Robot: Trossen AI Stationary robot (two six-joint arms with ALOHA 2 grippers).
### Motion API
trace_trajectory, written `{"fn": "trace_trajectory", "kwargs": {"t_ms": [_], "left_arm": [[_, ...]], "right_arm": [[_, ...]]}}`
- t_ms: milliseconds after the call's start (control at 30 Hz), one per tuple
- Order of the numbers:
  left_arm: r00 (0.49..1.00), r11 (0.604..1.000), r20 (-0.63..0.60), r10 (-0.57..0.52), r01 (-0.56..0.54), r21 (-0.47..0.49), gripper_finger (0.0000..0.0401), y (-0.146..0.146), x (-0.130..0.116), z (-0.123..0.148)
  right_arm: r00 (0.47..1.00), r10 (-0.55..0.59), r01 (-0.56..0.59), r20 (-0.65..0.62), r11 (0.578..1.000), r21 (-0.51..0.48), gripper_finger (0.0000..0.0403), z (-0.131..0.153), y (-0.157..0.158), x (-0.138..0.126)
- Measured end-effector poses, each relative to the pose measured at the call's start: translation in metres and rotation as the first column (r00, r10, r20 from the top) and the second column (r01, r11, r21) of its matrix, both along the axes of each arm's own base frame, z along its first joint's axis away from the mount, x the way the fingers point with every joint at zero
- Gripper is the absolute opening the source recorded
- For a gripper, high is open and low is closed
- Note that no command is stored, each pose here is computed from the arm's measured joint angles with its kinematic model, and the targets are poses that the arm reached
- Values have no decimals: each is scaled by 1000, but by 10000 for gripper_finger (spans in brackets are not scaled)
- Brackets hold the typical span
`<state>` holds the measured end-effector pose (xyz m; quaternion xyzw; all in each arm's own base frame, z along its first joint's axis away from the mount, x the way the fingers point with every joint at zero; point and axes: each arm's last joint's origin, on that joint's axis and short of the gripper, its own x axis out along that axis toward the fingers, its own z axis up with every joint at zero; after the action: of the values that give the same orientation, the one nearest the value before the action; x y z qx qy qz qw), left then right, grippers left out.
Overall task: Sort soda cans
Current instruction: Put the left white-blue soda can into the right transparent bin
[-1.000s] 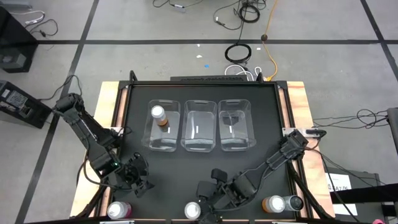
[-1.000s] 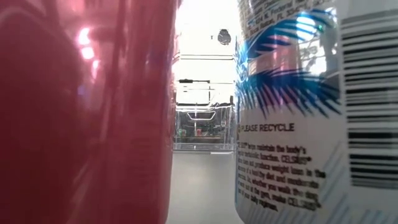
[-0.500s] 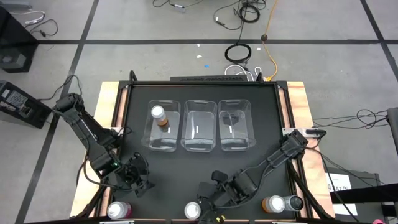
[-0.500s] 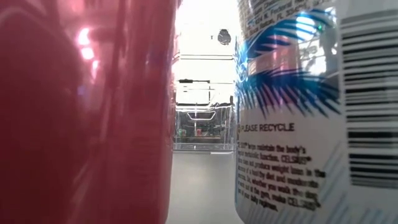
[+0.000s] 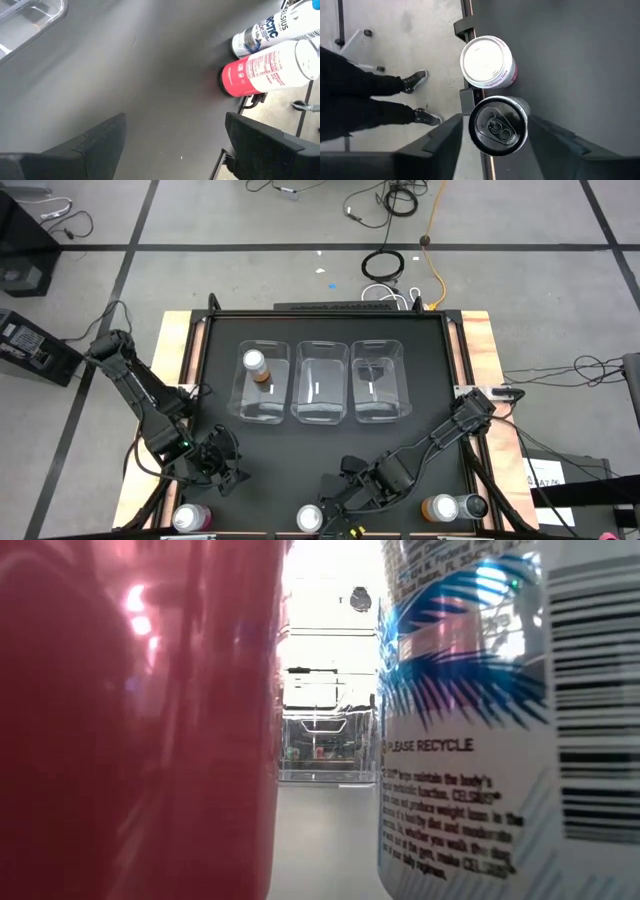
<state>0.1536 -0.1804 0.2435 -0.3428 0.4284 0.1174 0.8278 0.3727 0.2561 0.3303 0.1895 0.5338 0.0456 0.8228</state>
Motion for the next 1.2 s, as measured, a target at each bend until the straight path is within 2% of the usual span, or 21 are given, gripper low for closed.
{"fn": "trace_trajectory", "kwargs": {"t_ms": [233, 567, 933, 1100, 1200], "left_arm": [[1000, 1000, 12, 8, -8, 9, 345, 0, 0, 0], [999, 999, 33, 23, -24, 25, 345, 1, 1, 0], [999, 999, 33, 23, -24, 25, 345, 1, 1, 0], [999, 999, 33, 23, -24, 25, 345, 1, 1, 0], [999, 999, 33, 23, -24, 25, 345, 1, 1, 0]], "right_arm": [[994, 110, -110, 18, 994, -29, 273, 0, 11, -8], [987, 136, -120, 87, 978, -169, 283, -1, 12, -8], [981, 76, -64, 177, 995, -73, 282, 5, 18, 0], [981, 75, -63, 179, 995, -74, 285, 5, 17, 0], [982, 73, -61, 175, 995, -74, 300, 5, 17, 0]]}}
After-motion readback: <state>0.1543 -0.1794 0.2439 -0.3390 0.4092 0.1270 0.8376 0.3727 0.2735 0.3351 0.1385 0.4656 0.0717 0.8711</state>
